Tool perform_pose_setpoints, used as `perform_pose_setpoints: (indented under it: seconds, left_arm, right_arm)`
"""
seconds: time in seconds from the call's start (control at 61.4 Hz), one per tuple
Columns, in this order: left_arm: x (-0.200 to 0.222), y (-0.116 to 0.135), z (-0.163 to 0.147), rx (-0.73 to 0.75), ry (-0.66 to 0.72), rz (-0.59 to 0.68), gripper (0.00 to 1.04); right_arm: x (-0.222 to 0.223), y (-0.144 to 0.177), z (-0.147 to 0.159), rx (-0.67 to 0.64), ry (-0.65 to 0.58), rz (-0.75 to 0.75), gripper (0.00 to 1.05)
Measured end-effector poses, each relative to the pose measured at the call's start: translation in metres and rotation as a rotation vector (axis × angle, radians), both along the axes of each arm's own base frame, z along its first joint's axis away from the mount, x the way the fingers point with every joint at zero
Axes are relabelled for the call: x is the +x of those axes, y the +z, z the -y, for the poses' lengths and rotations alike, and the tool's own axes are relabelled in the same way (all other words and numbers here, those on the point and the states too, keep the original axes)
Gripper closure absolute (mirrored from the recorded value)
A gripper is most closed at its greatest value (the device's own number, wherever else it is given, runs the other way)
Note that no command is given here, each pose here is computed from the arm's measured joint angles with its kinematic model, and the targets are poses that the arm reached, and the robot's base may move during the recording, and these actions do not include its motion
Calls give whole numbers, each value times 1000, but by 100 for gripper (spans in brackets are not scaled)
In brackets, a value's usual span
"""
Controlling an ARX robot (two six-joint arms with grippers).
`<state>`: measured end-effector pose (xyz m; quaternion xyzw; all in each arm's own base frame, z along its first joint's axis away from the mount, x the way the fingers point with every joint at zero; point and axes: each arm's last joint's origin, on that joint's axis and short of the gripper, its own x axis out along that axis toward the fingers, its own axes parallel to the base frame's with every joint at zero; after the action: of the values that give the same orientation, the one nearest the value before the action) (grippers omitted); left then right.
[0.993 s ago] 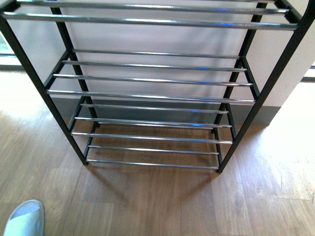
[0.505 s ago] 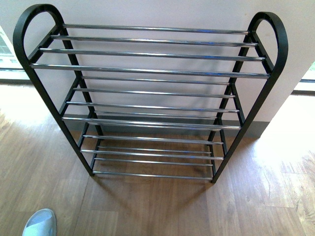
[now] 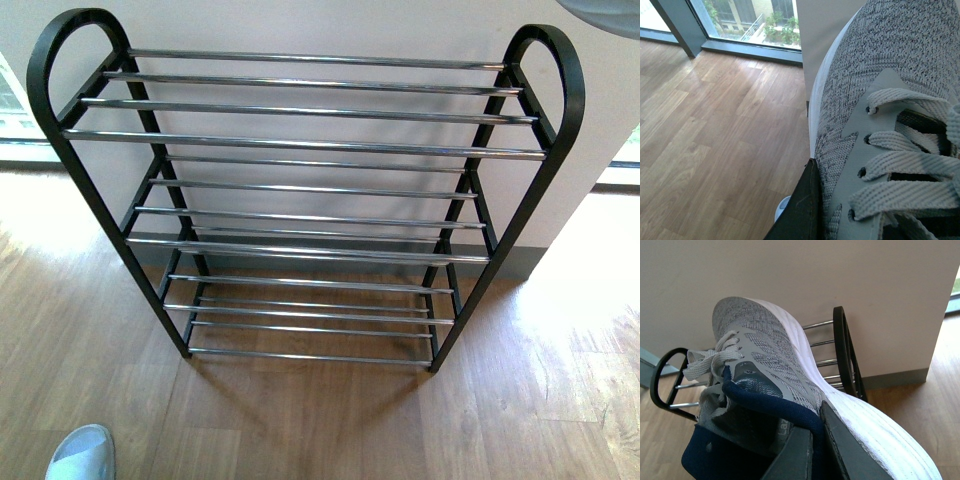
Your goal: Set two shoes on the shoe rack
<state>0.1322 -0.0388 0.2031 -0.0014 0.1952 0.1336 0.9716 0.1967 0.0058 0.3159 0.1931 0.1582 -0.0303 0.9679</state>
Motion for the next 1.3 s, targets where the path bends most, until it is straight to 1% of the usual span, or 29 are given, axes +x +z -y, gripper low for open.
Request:
perform_pose_setpoints:
  seconds: [0.081, 0.179, 0.309, 0.374, 0.553, 0.7, 0.863, 1.123, 1.188, 1.302]
  left_arm:
    - [0, 0, 0, 0, 0, 0, 102]
    - [0, 0, 0, 0, 0, 0, 102]
    - [0, 0, 0, 0, 0, 0, 102]
    - [0, 0, 0, 0, 0, 0, 102]
    - [0, 0, 0, 0, 0, 0, 102]
    - [0, 0, 0, 0, 0, 0, 102]
    - [0, 0, 0, 0, 0, 0, 102]
    - [0, 0, 0, 0, 0, 0, 102]
    - [0, 0, 0, 0, 0, 0, 102]
    - [0, 0, 0, 0, 0, 0, 102]
  right_arm:
    - [20, 2, -14, 30, -36, -34, 103]
    - [45, -2, -35, 52, -70, -83, 103]
    - [75, -15, -54, 70, -113, -138, 103]
    - [89, -23, -59, 77, -142, -164, 103]
    - [119, -35, -59, 69, -239, -183, 103]
    - [142, -43, -49, 59, -326, -190, 103]
    - [161, -54, -39, 73, -381, -196, 103]
    - [183, -64, -34, 183, -354, -208, 103]
    - [185, -66, -35, 191, -350, -202, 103]
    - [188, -68, -40, 226, -302, -231, 103]
